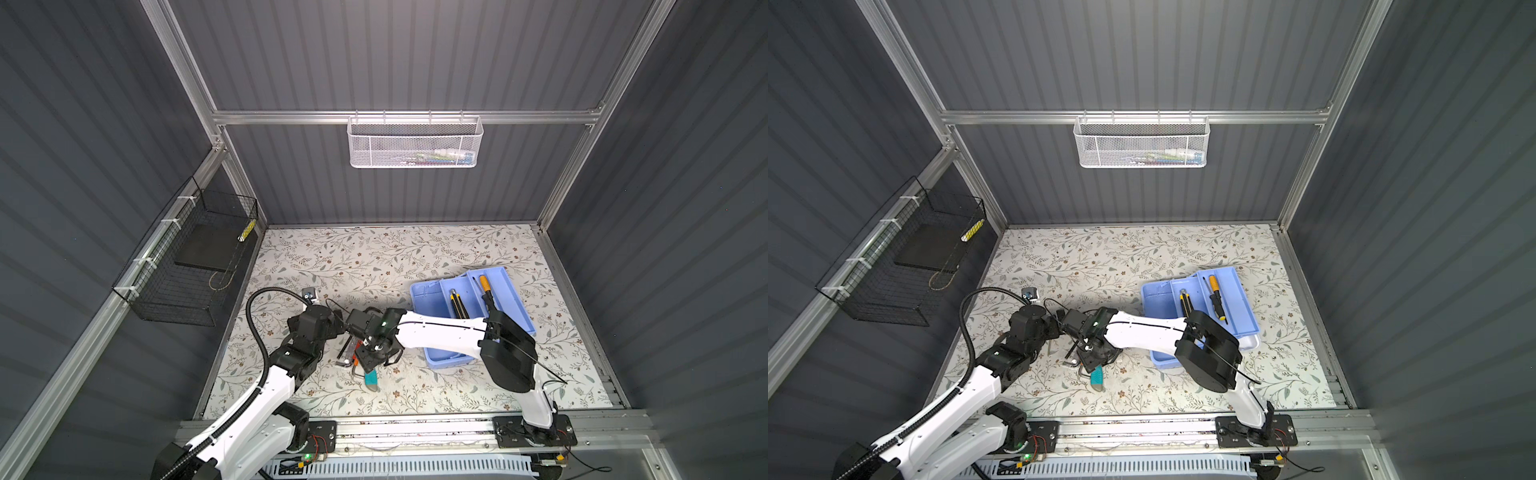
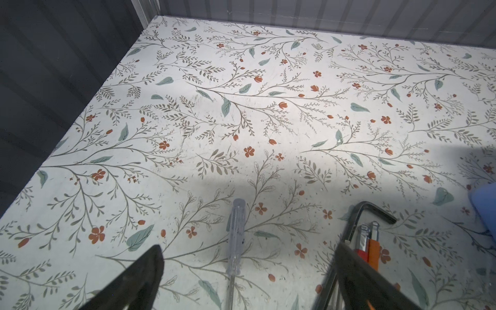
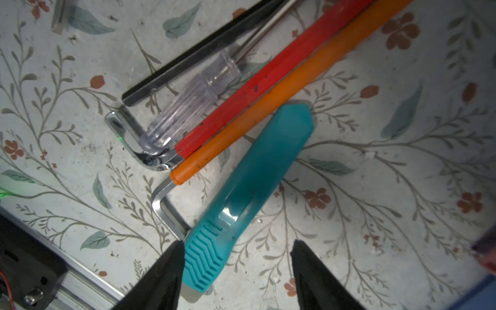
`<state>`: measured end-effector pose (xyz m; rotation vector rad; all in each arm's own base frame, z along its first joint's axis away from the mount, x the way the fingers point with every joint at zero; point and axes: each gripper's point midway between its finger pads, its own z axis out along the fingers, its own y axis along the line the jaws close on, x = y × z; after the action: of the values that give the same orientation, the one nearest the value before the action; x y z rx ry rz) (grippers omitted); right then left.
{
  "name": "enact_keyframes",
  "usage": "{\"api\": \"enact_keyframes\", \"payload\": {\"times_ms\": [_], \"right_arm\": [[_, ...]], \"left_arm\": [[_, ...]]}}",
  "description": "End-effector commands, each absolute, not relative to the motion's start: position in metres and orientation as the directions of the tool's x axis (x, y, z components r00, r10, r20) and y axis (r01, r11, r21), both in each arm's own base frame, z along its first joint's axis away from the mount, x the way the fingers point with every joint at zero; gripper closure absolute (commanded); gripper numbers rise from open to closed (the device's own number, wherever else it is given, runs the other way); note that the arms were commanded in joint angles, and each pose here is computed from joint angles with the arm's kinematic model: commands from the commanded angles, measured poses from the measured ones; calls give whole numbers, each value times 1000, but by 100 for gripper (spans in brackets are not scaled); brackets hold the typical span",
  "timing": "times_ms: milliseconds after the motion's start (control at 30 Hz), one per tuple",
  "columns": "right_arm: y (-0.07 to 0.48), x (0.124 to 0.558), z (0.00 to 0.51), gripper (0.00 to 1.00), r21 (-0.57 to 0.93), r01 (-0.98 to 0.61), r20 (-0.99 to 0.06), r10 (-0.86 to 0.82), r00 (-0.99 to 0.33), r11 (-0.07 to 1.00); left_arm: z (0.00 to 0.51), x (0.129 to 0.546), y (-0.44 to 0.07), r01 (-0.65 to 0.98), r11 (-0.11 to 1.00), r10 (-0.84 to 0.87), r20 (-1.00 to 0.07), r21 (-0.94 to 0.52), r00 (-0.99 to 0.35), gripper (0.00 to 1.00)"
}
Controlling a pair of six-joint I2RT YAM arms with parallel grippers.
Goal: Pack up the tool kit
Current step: 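Move the right gripper back to the pile and grasp the teal utility knife, then lift the teal utility knife and carry it over the blue tray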
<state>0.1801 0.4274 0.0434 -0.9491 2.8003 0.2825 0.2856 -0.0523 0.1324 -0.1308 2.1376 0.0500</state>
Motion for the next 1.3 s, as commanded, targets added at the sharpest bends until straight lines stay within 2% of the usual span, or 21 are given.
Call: {"api": "enact_keyframes", "payload": {"times_ms": [0,300,467,733,933,1267], "right_arm": [[425,175,36,33,102,-613,-176,-592,-787,784],[421,175,18,33,51,-628,-118,-620,-776,777],[407,182,21,37,-18,-639,-124,-636,-761,769],[403,177,14,47,15,-650,-104,-646,-756,759],[401,171,-4,53,26,-636,-23,-635,-772,771],[388,180,0,72,12,-594,-37,-593,-804,804]], "left_arm": [[130,282,-44,-152,988,-90,-840,-9,-536,0],[130,282,-44,-150,989,-89,-839,-8,-537,0],[130,282,-45,-146,989,-87,-838,-9,-538,0],[129,284,-47,-134,991,-80,-835,-7,-545,1],[129,283,-47,-135,991,-80,-835,-7,-544,1],[129,283,-47,-135,991,-80,-836,-8,-543,1]]}}
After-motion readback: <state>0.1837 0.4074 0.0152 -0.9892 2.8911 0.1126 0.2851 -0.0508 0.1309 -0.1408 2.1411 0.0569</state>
